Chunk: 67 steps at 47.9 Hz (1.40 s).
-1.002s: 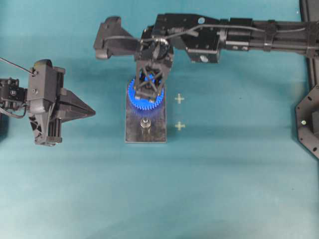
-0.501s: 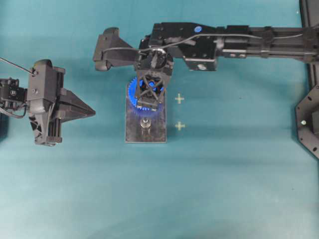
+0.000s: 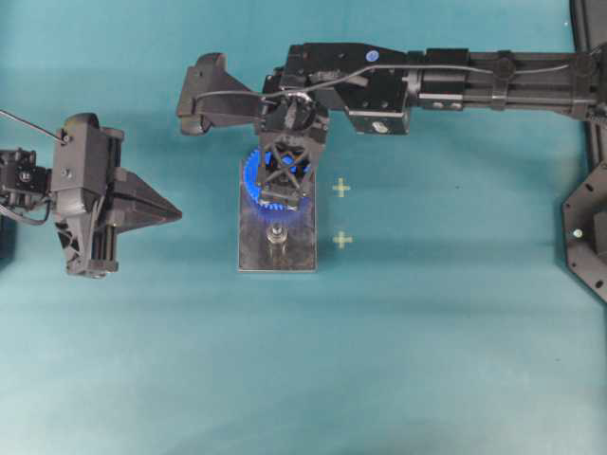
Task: Fit the large gear onto the shaft.
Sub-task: 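Open the right gripper and withdraw it from the seated gear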
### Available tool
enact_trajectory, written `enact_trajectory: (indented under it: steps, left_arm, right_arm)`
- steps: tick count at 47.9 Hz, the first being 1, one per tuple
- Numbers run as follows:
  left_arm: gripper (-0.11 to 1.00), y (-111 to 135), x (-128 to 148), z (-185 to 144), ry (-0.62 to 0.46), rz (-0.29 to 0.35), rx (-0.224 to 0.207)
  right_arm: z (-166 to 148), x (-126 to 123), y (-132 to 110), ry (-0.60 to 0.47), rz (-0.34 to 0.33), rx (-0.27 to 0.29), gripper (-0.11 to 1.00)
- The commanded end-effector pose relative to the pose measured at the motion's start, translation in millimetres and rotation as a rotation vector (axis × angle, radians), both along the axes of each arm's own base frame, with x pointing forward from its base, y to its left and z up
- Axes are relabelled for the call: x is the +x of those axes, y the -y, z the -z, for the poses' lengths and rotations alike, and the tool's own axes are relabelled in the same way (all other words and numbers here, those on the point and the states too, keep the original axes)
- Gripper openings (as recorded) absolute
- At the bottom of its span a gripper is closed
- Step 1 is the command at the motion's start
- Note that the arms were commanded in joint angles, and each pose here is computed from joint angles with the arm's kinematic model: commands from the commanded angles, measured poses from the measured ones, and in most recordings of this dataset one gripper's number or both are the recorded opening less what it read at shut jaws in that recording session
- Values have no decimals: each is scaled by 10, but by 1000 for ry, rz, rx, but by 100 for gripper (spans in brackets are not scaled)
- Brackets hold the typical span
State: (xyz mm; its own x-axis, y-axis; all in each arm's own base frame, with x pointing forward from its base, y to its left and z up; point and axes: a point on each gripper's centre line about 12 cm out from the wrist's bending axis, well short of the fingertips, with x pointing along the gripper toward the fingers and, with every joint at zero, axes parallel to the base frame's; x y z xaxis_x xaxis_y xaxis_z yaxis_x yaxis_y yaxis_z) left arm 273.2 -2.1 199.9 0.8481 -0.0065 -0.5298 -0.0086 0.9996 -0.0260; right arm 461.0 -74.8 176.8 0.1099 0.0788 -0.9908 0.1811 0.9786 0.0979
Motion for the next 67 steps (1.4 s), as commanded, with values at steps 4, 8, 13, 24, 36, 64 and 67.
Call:
enact_trajectory:
  steps: [4, 8, 13, 24, 36, 64, 67]
  left_arm:
    - [0, 0, 30, -61, 25, 0, 0]
    - [0, 0, 34, -69, 28, 0, 0]
    - [0, 1, 45, -87, 46, 1, 1]
    - [0, 1, 29, -55, 48, 1, 1]
    - [0, 14, 43, -82, 81, 6, 0]
    - [0, 62, 25, -113, 144, 25, -1]
    - [0, 62, 23, -103, 141, 25, -1]
  right_arm:
    - [-376, -187, -29, 53, 0, -10, 75]
    - [-467, -306, -43, 86, 2, -17, 75]
    - [-557, -504, -65, 132, 12, -27, 75]
    - [-703, -857, -102, 239, 34, -51, 75]
    - [-841, -1134, -165, 385, 43, -81, 75]
    - [-756, -1761, -279, 564, 61, -120, 75]
    - [-787, -1816, -286, 635, 64, -136, 75]
